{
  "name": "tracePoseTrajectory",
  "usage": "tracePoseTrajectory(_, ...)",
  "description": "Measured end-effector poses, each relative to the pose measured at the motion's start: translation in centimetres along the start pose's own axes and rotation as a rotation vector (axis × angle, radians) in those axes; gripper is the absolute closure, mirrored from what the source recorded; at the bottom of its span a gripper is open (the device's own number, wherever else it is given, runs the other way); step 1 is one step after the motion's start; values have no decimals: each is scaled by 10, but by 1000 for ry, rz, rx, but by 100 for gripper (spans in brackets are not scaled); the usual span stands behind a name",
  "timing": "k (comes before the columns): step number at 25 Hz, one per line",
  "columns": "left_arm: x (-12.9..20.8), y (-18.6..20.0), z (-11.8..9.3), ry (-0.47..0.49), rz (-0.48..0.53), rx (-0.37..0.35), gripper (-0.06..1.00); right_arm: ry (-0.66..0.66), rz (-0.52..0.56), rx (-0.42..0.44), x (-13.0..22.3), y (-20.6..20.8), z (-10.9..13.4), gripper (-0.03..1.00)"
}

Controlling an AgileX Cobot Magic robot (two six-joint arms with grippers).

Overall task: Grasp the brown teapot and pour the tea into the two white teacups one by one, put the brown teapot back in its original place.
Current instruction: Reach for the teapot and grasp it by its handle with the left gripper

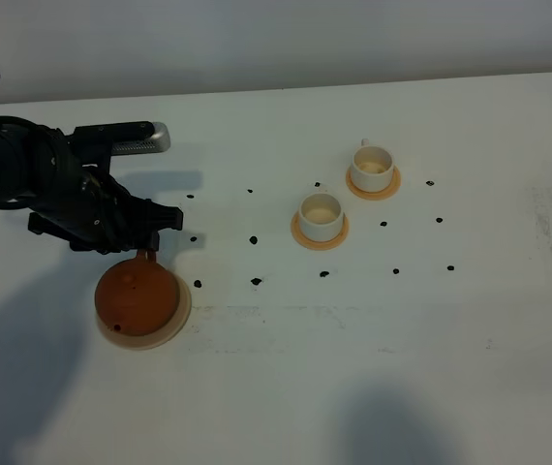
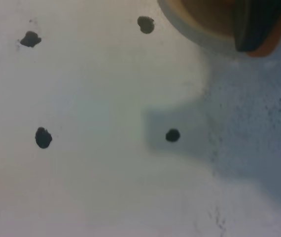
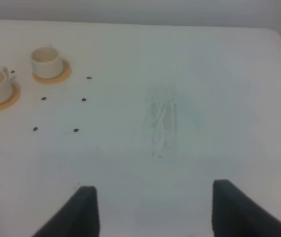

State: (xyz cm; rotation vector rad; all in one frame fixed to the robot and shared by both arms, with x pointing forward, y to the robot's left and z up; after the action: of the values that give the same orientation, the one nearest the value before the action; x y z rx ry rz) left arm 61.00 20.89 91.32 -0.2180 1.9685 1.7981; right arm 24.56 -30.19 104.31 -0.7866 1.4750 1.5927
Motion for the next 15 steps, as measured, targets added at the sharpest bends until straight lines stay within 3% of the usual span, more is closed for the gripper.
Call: tracePoseTrajectory(15,1,0,3,-61,10,-28,48,0,0,0,0,0,0,48)
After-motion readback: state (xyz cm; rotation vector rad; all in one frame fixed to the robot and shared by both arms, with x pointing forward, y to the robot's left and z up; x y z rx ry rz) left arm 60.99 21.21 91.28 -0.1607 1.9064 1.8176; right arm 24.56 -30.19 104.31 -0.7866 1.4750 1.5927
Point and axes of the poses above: a point on each arm's last joint axis where the gripper is mounted, y pointing back along that axis away from the gripper, z along the wrist's bending axis when the last joint is at zero, x = y × z, the point moved 2 cm from there along -y, pointing out along that axis toward the gripper, and after that the axes turned 7 degrees about -y, right-handed, at the moved point
